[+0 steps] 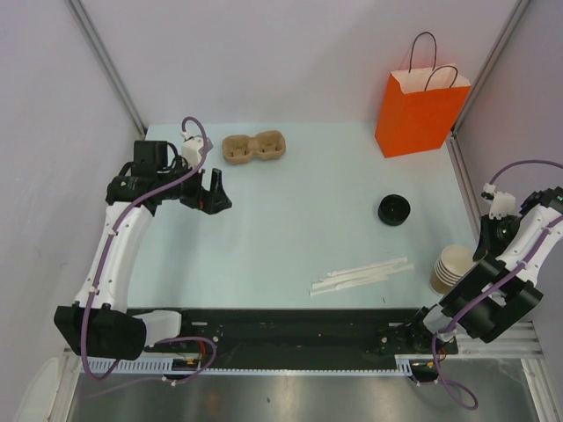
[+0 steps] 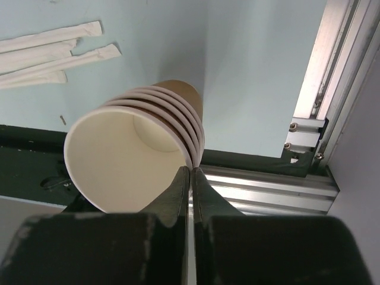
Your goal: Pack the takeout coffee
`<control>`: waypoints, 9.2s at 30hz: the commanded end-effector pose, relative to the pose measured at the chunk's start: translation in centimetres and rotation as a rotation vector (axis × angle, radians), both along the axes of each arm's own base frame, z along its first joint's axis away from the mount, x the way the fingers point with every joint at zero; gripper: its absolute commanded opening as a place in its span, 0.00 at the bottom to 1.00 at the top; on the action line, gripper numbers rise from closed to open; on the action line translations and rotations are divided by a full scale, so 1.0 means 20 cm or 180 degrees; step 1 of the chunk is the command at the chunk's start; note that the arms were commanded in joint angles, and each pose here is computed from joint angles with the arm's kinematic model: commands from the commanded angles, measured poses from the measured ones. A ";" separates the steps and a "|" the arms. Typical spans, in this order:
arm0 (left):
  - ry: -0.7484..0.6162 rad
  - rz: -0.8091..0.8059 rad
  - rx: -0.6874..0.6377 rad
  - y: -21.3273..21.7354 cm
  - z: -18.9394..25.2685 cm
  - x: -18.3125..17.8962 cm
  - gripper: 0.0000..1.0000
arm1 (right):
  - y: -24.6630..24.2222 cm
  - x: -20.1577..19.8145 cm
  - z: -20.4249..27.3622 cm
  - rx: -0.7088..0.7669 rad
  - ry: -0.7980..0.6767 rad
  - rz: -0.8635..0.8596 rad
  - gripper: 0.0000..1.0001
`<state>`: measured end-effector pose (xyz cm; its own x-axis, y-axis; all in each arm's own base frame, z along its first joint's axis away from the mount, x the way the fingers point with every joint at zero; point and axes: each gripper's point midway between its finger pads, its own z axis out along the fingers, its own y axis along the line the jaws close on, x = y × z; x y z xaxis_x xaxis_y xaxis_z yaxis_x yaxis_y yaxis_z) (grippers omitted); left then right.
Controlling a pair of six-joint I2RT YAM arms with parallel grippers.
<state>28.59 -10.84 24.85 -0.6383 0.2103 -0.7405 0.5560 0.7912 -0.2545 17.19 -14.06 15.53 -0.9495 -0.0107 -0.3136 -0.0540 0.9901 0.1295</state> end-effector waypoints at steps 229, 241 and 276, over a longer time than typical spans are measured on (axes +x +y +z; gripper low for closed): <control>-0.1008 -0.0618 0.0023 -0.06 0.06 -0.06 0.99 | 1.09 0.91 0.16 0.0772 -0.0523 0.1852 0.00; -0.2852 -0.2242 0.0565 -0.32 0.29 -0.26 1.00 | 1.58 0.40 0.45 0.2066 -0.0230 0.2816 0.00; -0.3681 -0.4340 0.0938 -1.04 -0.06 -0.62 0.60 | 2.08 -0.30 0.51 0.2783 0.0596 0.4038 0.00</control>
